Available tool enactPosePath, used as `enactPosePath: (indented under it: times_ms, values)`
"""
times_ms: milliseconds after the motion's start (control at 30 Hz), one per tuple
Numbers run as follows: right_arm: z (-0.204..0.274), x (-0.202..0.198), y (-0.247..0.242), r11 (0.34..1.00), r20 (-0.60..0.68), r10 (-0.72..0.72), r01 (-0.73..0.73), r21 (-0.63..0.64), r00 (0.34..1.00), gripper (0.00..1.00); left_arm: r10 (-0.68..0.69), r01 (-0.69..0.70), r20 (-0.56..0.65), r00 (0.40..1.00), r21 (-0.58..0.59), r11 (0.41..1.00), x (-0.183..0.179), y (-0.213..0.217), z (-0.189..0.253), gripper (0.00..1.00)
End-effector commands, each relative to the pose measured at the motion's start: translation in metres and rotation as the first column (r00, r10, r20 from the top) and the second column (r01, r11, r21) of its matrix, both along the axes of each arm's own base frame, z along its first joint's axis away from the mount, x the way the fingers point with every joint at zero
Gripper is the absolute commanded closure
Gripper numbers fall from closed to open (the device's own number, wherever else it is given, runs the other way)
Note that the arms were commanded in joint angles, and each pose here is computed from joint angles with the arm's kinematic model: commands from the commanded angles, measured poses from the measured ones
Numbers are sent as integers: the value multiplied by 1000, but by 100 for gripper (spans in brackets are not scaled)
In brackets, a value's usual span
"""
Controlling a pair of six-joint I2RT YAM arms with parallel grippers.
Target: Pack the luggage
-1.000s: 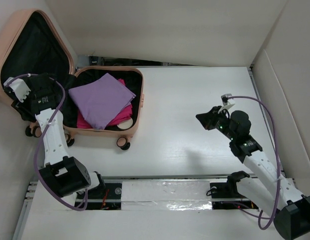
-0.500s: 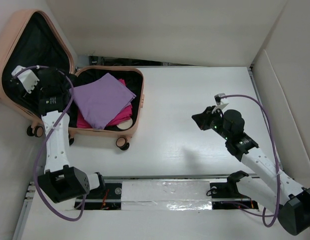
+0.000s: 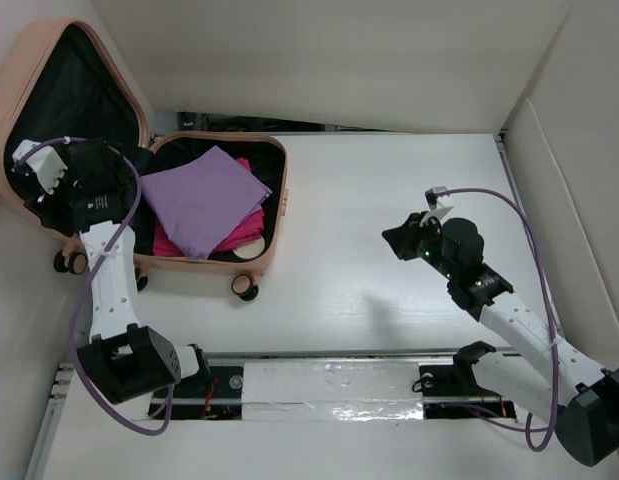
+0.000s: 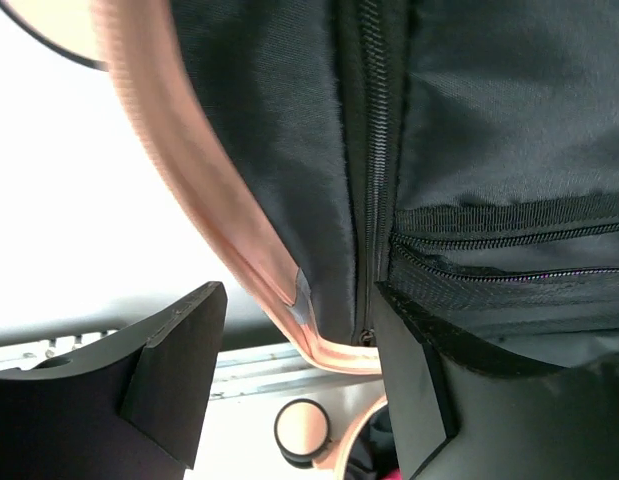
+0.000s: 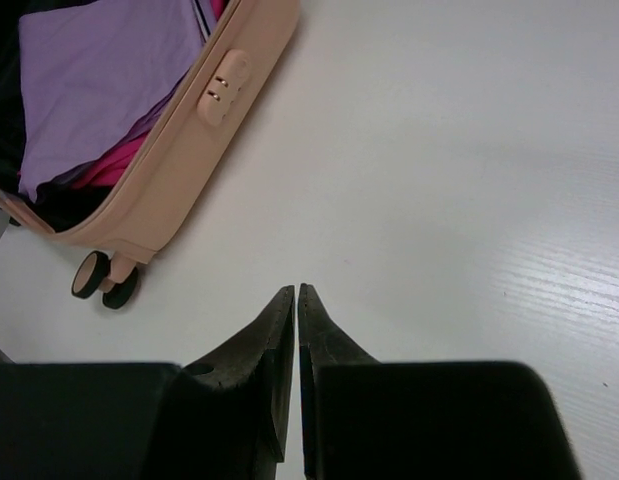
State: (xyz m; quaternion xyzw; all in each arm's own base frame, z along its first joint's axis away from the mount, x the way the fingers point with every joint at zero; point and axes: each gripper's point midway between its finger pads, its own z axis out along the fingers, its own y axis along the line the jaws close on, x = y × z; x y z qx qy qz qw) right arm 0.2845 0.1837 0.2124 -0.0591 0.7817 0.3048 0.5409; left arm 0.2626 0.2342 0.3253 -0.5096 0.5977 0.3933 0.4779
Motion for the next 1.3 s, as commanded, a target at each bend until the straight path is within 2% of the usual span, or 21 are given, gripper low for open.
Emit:
enactPosePath:
  times_ms: [0, 133, 233, 333, 367, 400, 467, 567, 600, 700, 733, 800, 900, 933, 1033, 1067, 1100, 1167, 1200, 1233, 1267]
  values:
    - [30, 6, 2, 1000, 80, -7, 6, 13, 997, 89, 30, -29, -24, 999, 37, 999, 0, 6, 3, 44]
    - [28, 6, 4, 1000, 74, -2, 2, 2, 997, 89, 16, -16, 7, 1000, -20, 1000, 1, 20, -6, 47]
    - [27, 6, 4, 1000, 76, -3, 3, 6, 997, 89, -5, 6, 20, 1000, -17, 1000, 14, 23, 2, 55]
    - [23, 8, 8, 1000, 63, 4, -4, -5, 998, 89, -35, 37, 37, 999, -40, 999, 21, 21, 2, 74]
    - [21, 7, 11, 1000, 57, 12, -12, -11, 998, 89, -51, 52, 32, 998, -39, 998, 24, 17, 1, 93]
    - [21, 8, 11, 1000, 57, 10, -9, -13, 998, 89, -66, 66, 30, 997, -26, 997, 25, 13, 3, 100]
    - [17, 8, 13, 1000, 41, 10, -9, -28, 999, 89, -101, 101, -10, 995, -14, 995, 28, 2, -10, 100]
    - [16, 13, 9, 999, 43, -20, 22, -38, 999, 89, -271, 271, -32, 962, -4, 963, 52, -46, -21, 100]
    - [15, 12, 12, 999, 39, -14, 15, -29, 999, 89, -374, 375, -27, 927, 19, 927, 64, -84, -15, 100]
    - [7, 16, 15, 999, 20, -14, 15, -36, 1000, 89, -489, 495, -77, 869, 101, 863, 57, -146, -13, 100]
    - [5, 17, 16, 999, 15, -16, 16, -39, 1000, 89, -589, 598, -106, 801, 107, 794, 56, -188, -26, 100]
    - [-5, 23, 18, 999, -12, -22, 21, -50, 1000, 89, -700, 699, -39, 713, 107, 707, 47, -222, -24, 100]
    - [-17, 26, 22, 997, -43, -18, 14, -77, 999, 88, -843, 842, 24, 538, 29, 538, 40, -269, -51, 100]
    - [-20, 27, 22, 997, -50, -23, 19, -81, 998, 86, -897, 899, 52, 438, -29, 437, 40, -289, -66, 100]
    - [-29, 31, 25, 996, -69, -27, 21, -90, 997, 73, -954, 955, 77, 290, -87, 283, 21, -307, -77, 71]
    - [-30, 32, 25, 996, -73, -26, 20, -90, 997, 69, -953, 956, 101, 285, -99, 276, 14, -306, -76, 54]
    - [-30, 33, 26, 996, -75, -25, 19, -89, 997, 66, -951, 964, 155, 266, -65, 259, 5, -303, -62, 49]
    - [-36, 35, 28, 995, -89, -22, 13, -96, 996, 60, -970, 991, 201, 137, -28, 134, -6, -319, -46, 36]
    - [-37, 34, 32, 995, -93, -13, 4, -96, 996, 60, -971, 997, 223, 80, 1, 82, -13, -323, -34, 35]
    - [-41, 35, 32, 995, -100, -13, 3, -101, 995, 60, -970, 1000, 242, -17, 21, -13, -20, -337, -23, 35]
    - [-42, 36, 32, 995, -102, -17, 6, -102, 995, 60, -968, 998, 242, -65, 35, -58, -25, -342, -18, 37]
